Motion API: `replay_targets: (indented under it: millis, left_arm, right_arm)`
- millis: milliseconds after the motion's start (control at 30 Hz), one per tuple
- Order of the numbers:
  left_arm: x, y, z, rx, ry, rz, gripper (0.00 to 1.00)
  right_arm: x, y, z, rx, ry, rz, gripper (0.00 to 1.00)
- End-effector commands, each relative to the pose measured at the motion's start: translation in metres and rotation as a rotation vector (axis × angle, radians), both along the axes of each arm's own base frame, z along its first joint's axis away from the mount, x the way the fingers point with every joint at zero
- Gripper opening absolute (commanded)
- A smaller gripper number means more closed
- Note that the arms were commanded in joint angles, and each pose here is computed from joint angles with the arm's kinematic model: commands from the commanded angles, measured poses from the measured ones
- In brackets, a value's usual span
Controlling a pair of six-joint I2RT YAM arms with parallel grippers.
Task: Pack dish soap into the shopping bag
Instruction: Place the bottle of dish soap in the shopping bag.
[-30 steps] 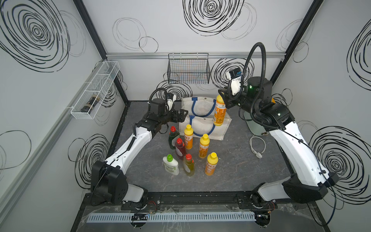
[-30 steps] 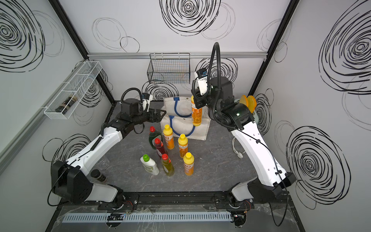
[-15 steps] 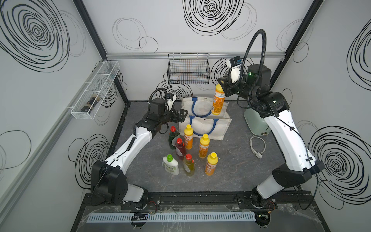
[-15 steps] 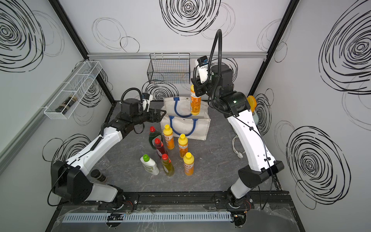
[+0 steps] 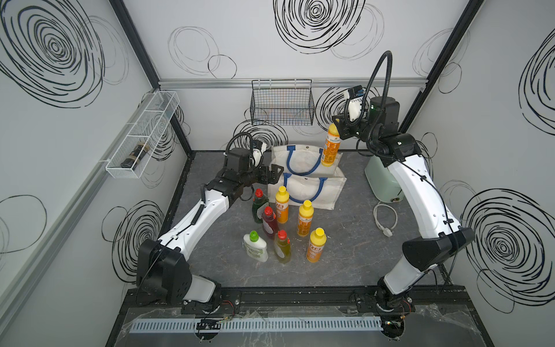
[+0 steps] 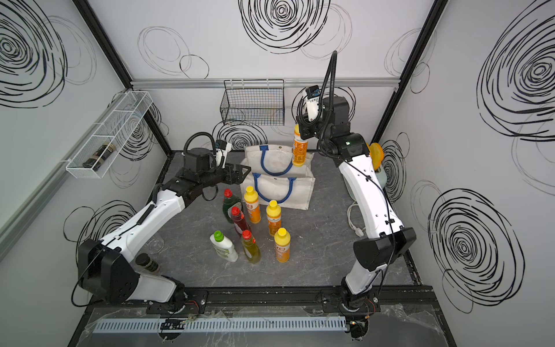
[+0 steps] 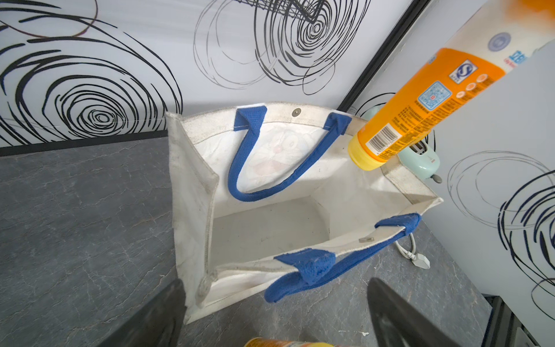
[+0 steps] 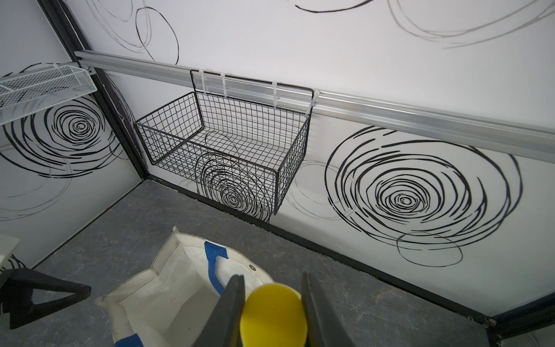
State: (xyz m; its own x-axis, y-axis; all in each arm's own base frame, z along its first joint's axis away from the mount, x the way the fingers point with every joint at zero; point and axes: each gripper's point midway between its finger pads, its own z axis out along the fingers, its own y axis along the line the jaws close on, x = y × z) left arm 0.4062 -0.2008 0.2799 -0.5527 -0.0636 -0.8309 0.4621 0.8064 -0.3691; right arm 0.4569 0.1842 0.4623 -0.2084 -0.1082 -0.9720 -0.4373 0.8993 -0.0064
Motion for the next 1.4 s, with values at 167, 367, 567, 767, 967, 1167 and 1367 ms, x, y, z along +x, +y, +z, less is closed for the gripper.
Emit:
replay_targets:
  millis: [167,367,567,767,967,1167,1367]
  left_arm:
    - [0.003,-0.004,0.006,0.002,-0.034,-0.013,0.96]
    - [0.004,-0.005,0.004,0.008,-0.029,-0.013,0.96]
    - [0.004,-0.005,0.002,0.009,-0.025,-0.014,0.96]
    - [0.004,-0.006,0.001,0.010,-0.022,-0.016,0.96]
    - [0.004,-0.008,-0.002,0.008,-0.011,-0.025,0.96]
    - [0.004,-0.009,-0.002,0.014,-0.011,-0.027,0.96]
    - [0.003,-0.009,-0.001,0.019,-0.016,-0.023,0.96]
  right_arm:
    - [0.003,-0.002,0.038,0.052,-0.178,0.004,0.00]
    - [0.009,-0.005,0.016,0.021,-0.158,-0.015,0.00]
    - [0.013,-0.008,-0.004,-0.002,-0.143,-0.040,0.00]
    - [0.016,-0.013,-0.027,-0.021,-0.137,-0.063,0.00]
    - [0.019,-0.018,-0.047,-0.035,-0.127,-0.081,0.00]
    - [0.022,-0.026,-0.068,-0.023,-0.100,-0.099,0.00]
    - [0.024,-0.031,-0.085,-0.008,-0.083,-0.106,0.00]
